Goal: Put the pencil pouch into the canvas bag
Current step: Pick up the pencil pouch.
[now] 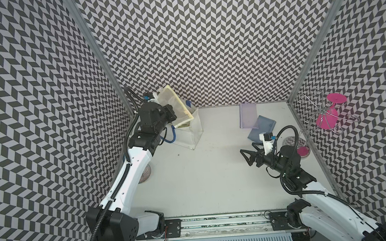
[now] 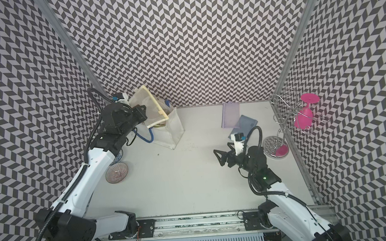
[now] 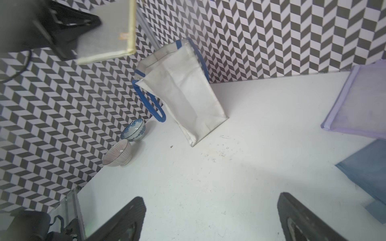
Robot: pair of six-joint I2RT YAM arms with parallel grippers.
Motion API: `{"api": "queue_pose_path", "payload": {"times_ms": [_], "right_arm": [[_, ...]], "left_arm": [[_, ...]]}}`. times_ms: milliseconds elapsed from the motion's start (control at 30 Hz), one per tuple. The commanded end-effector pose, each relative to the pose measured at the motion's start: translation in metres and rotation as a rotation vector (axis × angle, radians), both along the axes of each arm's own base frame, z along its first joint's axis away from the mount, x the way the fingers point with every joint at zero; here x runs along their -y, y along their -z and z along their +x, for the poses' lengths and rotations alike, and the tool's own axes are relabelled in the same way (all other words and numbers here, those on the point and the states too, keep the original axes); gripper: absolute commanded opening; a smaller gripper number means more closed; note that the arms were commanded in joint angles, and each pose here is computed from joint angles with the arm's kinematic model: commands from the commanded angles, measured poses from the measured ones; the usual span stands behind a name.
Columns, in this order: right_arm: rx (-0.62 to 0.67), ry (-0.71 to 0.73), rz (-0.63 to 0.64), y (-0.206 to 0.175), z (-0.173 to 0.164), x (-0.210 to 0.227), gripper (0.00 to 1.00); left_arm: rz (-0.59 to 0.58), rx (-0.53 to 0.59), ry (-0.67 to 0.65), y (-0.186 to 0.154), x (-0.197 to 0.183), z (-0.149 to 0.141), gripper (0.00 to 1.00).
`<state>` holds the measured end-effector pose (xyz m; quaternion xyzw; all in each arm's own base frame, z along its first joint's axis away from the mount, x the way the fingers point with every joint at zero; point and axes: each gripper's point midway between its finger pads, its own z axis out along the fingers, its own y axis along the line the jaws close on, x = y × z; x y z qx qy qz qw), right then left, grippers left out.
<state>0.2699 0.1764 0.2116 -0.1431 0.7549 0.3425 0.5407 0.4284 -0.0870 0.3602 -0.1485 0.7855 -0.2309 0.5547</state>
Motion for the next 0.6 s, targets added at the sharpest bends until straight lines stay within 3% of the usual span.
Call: {"api": "queue_pose_path", "payload": {"times_ms": [0, 300, 567], "right_arm": [[0.134, -0.014, 0.002, -0.022, -0.003, -0.008, 0.99], [0.143, -0.016, -0.008, -0.017, -0.006, -0.01, 0.99], [0.147, 0.006, -0.008, -0.012, -0.005, -0.006, 0.99]], "left_arm": [[-0.053, -0.019, -0.086, 0.005, -0.022, 0.023, 0.01], [-0.084, -0.073, -0.21, 0.039, -0.038, 0.087, 0.0], [-0.085, -0.142, -0.233, 0.076, -0.031, 0.105, 0.01]]}}
